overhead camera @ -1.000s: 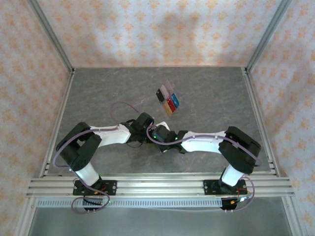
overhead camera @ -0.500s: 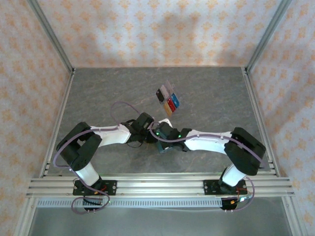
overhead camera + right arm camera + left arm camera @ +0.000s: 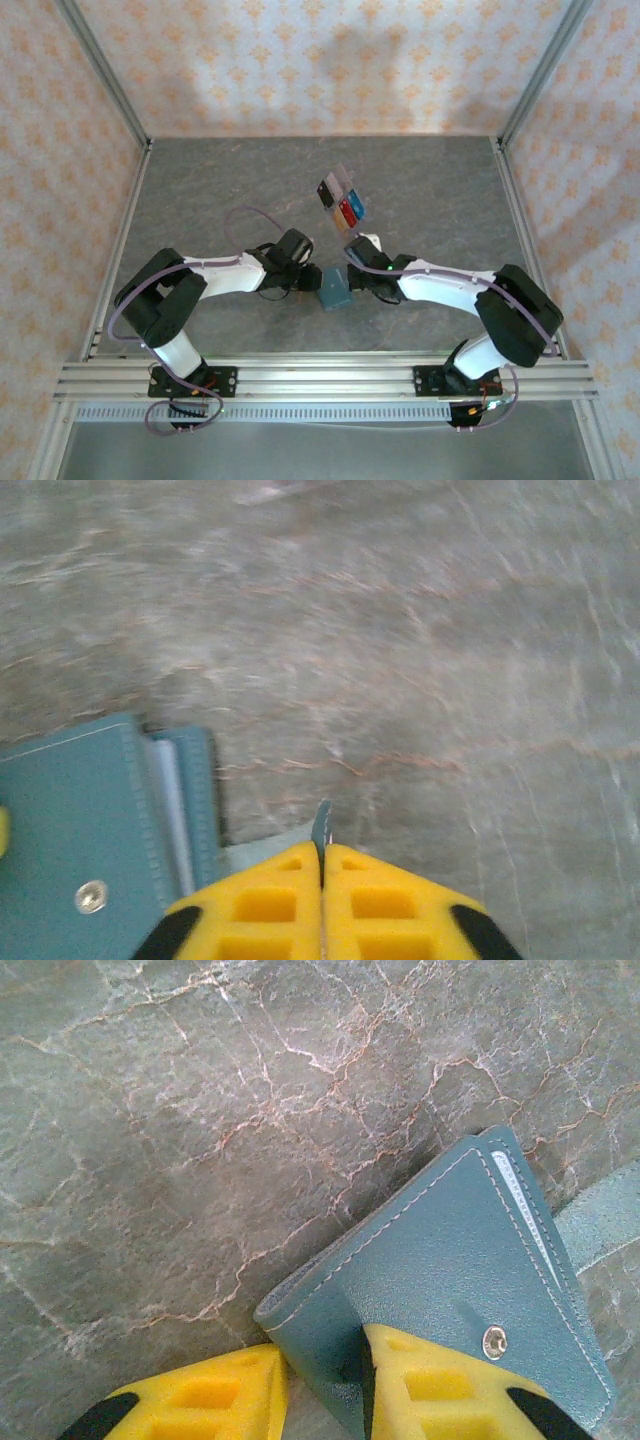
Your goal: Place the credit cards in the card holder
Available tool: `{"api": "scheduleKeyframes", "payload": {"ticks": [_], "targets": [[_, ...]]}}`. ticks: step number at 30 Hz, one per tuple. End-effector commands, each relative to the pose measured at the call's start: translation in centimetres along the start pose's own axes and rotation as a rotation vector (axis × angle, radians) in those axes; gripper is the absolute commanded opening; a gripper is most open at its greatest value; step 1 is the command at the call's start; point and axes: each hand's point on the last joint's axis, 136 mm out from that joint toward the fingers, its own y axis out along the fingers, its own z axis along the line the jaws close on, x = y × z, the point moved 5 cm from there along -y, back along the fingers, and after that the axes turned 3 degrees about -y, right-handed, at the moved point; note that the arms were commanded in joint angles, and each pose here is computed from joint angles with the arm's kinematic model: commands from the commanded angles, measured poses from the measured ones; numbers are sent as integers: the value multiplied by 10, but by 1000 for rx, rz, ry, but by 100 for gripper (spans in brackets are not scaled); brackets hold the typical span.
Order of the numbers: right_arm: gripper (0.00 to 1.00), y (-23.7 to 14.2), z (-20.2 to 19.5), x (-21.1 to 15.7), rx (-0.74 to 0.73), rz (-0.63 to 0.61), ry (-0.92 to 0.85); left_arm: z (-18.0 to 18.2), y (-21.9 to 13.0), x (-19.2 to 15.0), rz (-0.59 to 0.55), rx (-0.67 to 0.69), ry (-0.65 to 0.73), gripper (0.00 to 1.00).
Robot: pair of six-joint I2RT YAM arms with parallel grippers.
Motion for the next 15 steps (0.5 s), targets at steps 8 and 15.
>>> {"api": "scheduleKeyframes", "payload": {"ticks": [8, 15], "targets": [[34, -31, -25, 15, -117, -147, 215, 22, 16, -28, 94, 112, 28, 26], [37, -77, 5, 38, -13, -148, 115, 21, 16, -28, 91, 108, 30, 27]]}}
